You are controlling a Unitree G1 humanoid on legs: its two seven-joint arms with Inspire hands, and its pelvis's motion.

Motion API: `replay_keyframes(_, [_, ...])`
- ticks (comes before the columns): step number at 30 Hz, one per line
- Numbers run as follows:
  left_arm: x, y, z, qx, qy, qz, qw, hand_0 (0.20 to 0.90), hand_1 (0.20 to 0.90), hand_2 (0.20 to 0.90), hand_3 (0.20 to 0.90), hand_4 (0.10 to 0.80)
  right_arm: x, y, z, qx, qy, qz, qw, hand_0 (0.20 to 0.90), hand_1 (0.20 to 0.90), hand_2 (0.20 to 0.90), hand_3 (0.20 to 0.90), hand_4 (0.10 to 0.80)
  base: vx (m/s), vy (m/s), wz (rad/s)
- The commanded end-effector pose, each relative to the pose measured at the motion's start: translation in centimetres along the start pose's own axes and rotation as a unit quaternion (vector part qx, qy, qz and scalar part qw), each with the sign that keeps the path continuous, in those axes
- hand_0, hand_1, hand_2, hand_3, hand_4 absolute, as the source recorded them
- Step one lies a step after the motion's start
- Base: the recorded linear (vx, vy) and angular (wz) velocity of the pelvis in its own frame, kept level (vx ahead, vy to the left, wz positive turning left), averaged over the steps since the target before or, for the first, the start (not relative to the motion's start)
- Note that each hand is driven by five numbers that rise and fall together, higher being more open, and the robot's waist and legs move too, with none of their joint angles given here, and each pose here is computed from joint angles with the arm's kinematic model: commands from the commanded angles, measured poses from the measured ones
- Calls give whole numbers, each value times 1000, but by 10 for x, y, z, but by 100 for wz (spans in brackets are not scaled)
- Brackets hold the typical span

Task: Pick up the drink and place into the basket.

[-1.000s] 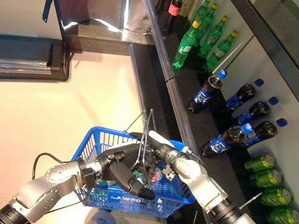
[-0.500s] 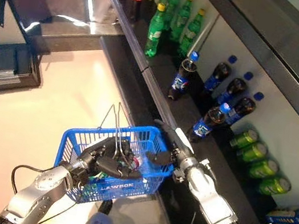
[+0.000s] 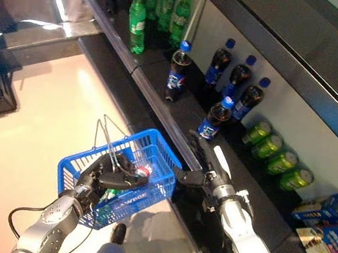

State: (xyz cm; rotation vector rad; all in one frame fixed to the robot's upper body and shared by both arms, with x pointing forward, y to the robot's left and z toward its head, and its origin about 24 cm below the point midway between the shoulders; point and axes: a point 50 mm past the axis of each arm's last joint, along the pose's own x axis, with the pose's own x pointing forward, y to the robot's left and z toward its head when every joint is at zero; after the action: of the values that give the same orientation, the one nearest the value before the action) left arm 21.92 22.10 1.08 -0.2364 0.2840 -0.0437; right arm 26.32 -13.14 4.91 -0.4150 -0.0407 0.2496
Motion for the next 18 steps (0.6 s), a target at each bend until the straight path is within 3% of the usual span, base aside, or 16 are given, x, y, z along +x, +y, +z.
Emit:
replay_keyframes(1, [-5, -38, 117, -20, -380, -75, 922, 300, 300, 300, 200, 100, -4, -11, 15, 0, -70, -6, 998, 900, 900, 900, 900, 800, -26, -40, -3])
replay_keyframes(18, [3, 7, 70, -6, -293, 80, 953, 300, 300, 300, 200, 100, -27, -15, -24, 8, 3, 8, 1000, 900, 900, 900, 900, 800, -27, -17, -8])
